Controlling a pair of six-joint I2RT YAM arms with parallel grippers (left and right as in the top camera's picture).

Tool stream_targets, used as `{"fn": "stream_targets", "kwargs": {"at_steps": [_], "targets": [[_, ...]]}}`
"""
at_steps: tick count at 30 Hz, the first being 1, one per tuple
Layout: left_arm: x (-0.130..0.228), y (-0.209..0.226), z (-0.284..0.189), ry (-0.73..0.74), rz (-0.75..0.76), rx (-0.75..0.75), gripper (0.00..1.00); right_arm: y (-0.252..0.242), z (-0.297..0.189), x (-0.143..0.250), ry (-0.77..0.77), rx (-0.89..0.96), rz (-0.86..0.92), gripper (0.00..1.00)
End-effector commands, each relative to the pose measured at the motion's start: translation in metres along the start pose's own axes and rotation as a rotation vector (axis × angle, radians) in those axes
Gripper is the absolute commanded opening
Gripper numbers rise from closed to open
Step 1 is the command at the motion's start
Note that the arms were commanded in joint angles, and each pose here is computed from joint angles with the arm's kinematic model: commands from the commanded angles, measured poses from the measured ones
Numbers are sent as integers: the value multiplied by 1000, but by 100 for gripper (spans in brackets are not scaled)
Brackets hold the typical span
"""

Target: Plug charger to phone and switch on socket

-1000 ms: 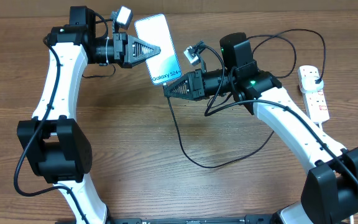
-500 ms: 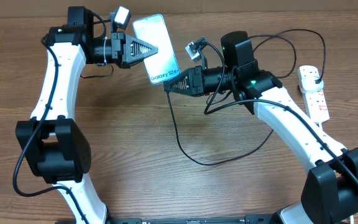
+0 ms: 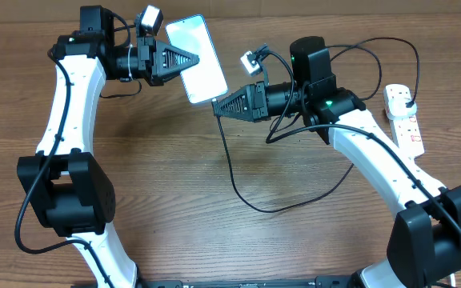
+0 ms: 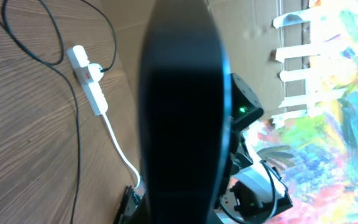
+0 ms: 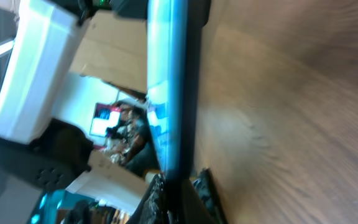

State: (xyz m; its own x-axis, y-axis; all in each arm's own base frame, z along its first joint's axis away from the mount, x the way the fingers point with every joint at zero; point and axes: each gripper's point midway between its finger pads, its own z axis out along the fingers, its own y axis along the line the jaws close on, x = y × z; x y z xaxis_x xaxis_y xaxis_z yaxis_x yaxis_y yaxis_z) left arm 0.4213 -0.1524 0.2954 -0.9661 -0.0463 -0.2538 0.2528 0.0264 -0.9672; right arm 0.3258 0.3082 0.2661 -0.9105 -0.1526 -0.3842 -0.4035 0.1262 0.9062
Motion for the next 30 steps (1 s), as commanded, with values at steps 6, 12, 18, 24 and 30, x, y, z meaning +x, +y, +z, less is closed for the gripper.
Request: {"fn": "stream_targets", "kwargs": {"at_steps": [6, 12, 18, 24, 30], "targets": [[-4, -12, -3, -4, 17, 24, 4, 28, 0, 10, 75, -109, -31, 4], [-3, -13, -3, -3, -10, 25, 4, 18, -2, 2, 31, -53, -18, 4], [-4, -13, -2, -2, -23, 25, 4, -1, -1, 0, -8, 39, 39, 4], [-4, -13, -2, -2, -18, 25, 4, 2, -1, -3, -15, 31, 12, 4], [-4, -13, -2, -2, -9, 25, 4, 11, -1, -4, -5, -10, -20, 4]]}}
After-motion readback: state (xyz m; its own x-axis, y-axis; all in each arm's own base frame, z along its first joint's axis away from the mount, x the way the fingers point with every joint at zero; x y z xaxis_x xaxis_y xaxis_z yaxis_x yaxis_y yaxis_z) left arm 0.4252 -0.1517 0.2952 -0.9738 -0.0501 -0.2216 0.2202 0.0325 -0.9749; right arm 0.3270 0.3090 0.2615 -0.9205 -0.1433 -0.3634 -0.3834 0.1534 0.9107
